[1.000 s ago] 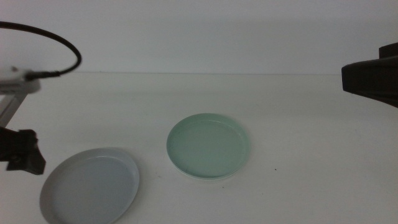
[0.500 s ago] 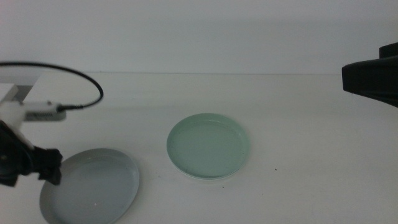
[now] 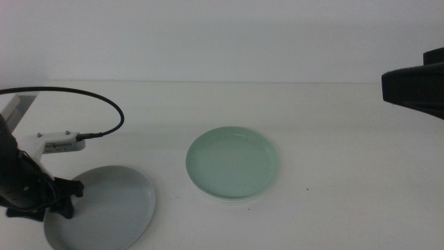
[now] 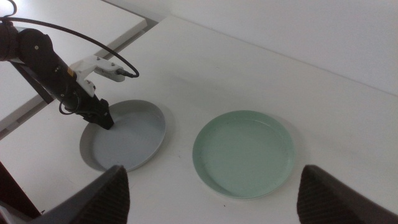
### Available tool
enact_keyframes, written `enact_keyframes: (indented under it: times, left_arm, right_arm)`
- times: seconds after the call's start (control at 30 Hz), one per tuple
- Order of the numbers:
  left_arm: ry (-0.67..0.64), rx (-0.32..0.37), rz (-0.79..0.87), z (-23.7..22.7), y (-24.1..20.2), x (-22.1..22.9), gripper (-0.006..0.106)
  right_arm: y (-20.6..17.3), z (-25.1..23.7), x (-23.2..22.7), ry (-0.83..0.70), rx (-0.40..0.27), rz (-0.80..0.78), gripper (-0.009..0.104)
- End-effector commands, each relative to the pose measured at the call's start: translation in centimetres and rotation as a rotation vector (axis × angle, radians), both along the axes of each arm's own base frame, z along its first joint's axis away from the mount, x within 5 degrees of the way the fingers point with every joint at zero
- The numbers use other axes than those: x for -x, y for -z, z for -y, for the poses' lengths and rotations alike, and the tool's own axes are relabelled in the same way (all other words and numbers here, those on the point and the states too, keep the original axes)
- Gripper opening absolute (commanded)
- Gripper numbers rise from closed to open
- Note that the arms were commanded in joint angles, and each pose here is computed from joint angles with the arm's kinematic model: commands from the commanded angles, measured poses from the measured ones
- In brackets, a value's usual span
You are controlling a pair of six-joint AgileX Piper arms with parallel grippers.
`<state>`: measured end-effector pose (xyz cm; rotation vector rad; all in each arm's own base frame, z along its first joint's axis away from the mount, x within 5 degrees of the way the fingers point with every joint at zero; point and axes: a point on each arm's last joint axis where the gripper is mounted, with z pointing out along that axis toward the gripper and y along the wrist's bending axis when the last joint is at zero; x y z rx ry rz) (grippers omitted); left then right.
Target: Stack the three bowls on top of each other.
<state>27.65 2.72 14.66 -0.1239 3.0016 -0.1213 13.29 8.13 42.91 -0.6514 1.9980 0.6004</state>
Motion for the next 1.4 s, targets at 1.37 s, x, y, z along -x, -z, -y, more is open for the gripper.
enact_keyframes:
  times: [1.37]
  left_arm:
    - [0.237,0.21,0.025,19.8,-5.4,-13.5,-0.002]
  right_arm:
    - [0.0,0.0,-0.1,0.008,-0.01,0.007,0.093]
